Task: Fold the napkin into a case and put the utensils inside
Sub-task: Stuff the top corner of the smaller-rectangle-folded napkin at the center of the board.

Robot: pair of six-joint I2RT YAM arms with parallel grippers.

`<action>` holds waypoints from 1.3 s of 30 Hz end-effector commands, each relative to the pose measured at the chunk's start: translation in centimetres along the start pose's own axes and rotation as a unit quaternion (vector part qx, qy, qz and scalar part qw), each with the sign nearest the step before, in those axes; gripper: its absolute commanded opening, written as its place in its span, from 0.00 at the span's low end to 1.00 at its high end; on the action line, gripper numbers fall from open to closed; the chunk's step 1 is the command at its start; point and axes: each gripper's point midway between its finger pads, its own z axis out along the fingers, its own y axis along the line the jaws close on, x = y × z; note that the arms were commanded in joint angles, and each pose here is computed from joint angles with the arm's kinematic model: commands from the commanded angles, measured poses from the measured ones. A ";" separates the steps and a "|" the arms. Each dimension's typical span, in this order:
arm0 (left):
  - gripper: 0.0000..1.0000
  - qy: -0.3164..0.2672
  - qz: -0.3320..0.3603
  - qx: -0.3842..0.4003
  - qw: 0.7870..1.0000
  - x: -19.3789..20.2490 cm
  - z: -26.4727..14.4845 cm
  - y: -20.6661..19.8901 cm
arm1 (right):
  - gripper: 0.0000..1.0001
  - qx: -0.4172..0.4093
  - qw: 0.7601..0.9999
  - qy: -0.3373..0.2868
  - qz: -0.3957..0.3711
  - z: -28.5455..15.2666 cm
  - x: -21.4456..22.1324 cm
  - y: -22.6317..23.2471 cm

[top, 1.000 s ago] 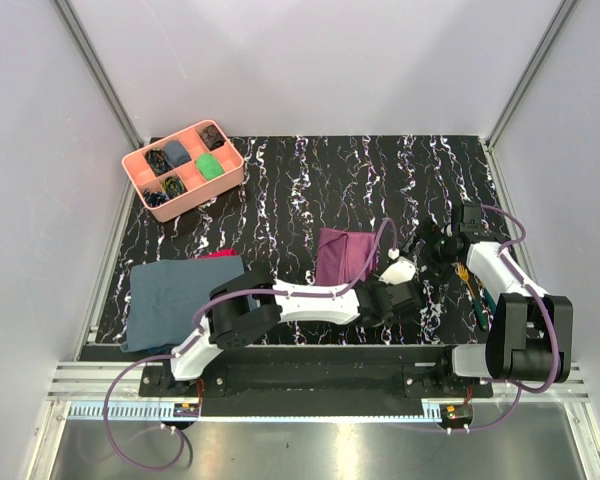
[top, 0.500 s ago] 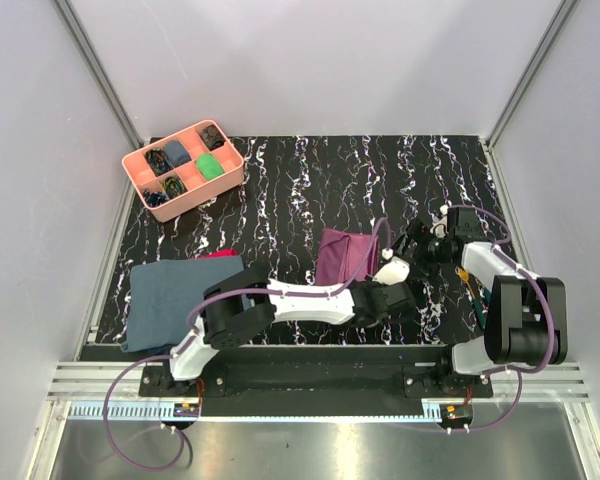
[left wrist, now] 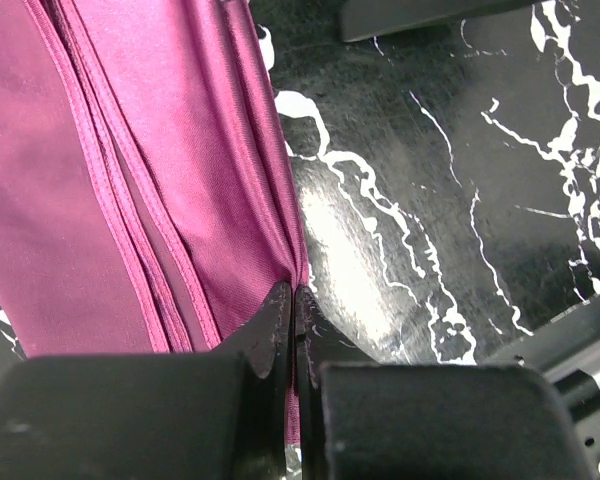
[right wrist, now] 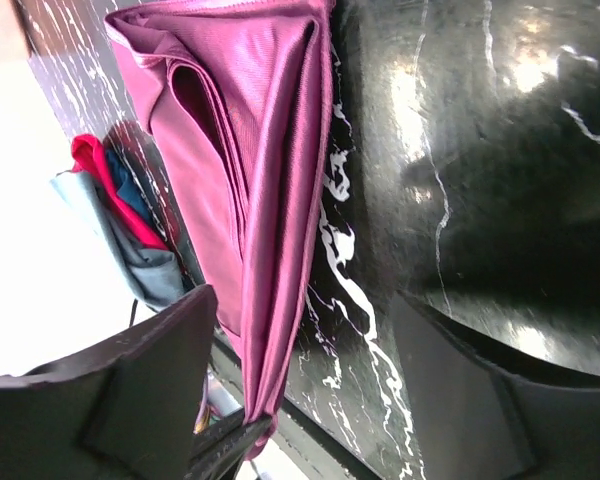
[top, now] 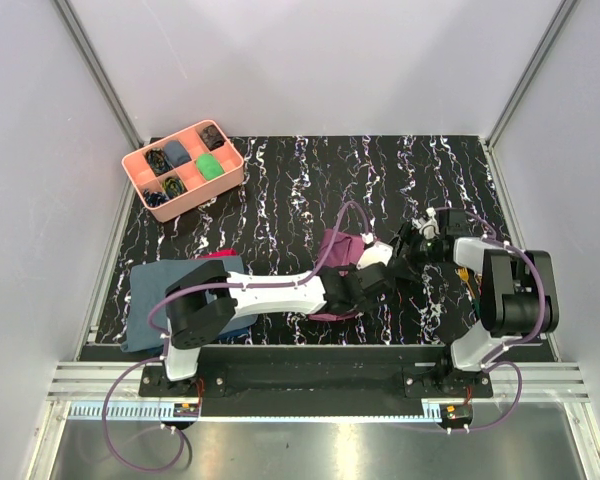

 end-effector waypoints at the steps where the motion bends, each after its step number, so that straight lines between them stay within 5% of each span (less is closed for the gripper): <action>1: 0.00 -0.019 -0.024 0.038 0.999 -1.6 -1.4 -1.2 | 0.76 -0.033 0.999 0.000 -0.014 1.1 -1.3 1.5; 5: 0.00 -0.015 -0.025 0.045 0.999 -1.3 -1.7 -1.3 | 0.65 -0.028 1.000 -0.005 -0.009 1.8 -2.3 1.2; 21: 0.00 -0.025 -0.024 0.059 0.998 -1.8 -2.5 -1.1 | 0.53 -0.017 1.000 -0.003 0.002 4.5 -4.7 -0.1; 25: 0.00 -0.020 -0.023 0.070 0.997 -1.5 -2.5 -1.5 | 0.44 -0.025 1.000 -0.001 0.002 4.7 -4.8 0.2; 29: 0.01 -0.001 -0.026 0.100 0.995 -0.9 -2.4 -2.0 | 0.12 -0.033 0.999 -0.009 -0.003 4.5 -5.2 0.8; 34: 0.55 -0.009 -0.033 0.155 0.987 -1.5 -3.8 -1.8 | 0.00 -0.038 0.999 -0.005 0.007 4.5 -5.0 0.9; 39: 0.53 -0.039 -0.084 0.162 0.982 -5.6 -4.5 1.7 | 0.00 -0.039 0.999 -0.010 0.000 4.3 -5.1 1.1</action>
